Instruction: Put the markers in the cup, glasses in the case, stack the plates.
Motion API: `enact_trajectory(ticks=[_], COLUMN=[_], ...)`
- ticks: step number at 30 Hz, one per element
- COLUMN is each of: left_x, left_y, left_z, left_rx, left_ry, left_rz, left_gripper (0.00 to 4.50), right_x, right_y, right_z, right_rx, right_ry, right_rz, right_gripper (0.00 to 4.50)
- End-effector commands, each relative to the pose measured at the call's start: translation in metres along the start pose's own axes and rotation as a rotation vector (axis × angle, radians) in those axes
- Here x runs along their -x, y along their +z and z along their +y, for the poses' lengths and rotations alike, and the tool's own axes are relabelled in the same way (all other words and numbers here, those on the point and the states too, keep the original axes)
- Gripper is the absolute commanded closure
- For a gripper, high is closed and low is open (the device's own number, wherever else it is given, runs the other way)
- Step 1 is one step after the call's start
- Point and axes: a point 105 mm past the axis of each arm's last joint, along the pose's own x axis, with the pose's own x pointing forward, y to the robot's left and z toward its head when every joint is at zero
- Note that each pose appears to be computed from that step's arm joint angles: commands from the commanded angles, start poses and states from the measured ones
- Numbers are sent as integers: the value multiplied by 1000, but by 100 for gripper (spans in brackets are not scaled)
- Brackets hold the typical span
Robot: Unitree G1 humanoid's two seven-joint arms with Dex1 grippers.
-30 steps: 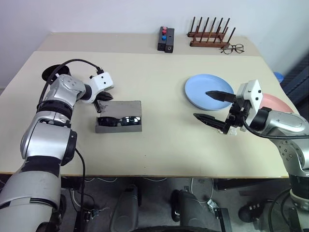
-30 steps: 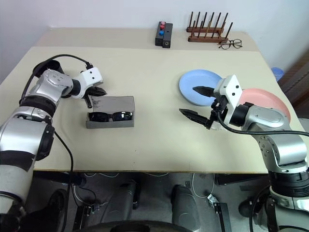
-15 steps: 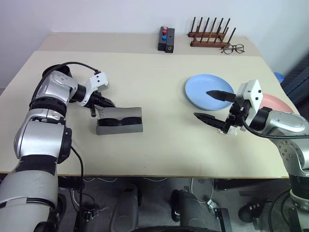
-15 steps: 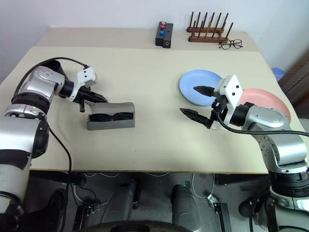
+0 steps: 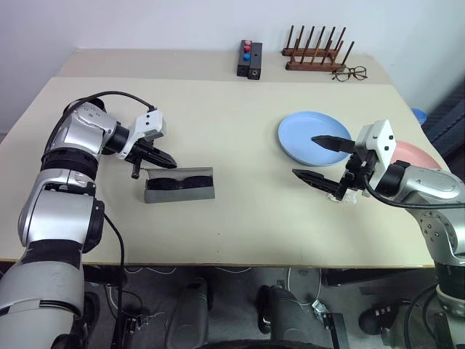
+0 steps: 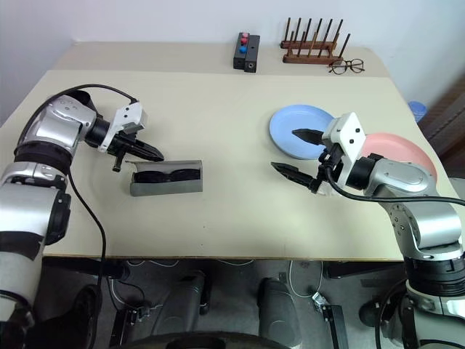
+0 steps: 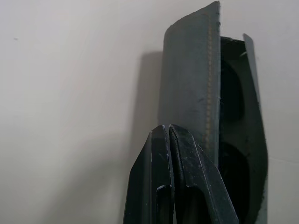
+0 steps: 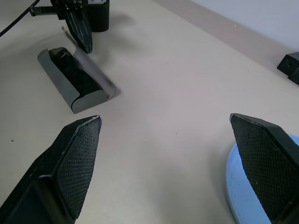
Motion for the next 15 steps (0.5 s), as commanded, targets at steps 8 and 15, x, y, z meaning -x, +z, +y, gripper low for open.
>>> enact_trajectory(ticks=[8,15], left_x=[3,14], left_y=[3,29], left_z=[-17,2], left_rx=[-40,-90], left_ry=[-43,94], left_rz=[-27,-144], left_gripper=[444,444], right_x=[4,5], right_y=[12,12], right_z=[7,3], right_rx=[24,38], right_ry=[53,31], right_rz=[-40,-40], right_gripper=[0,0])
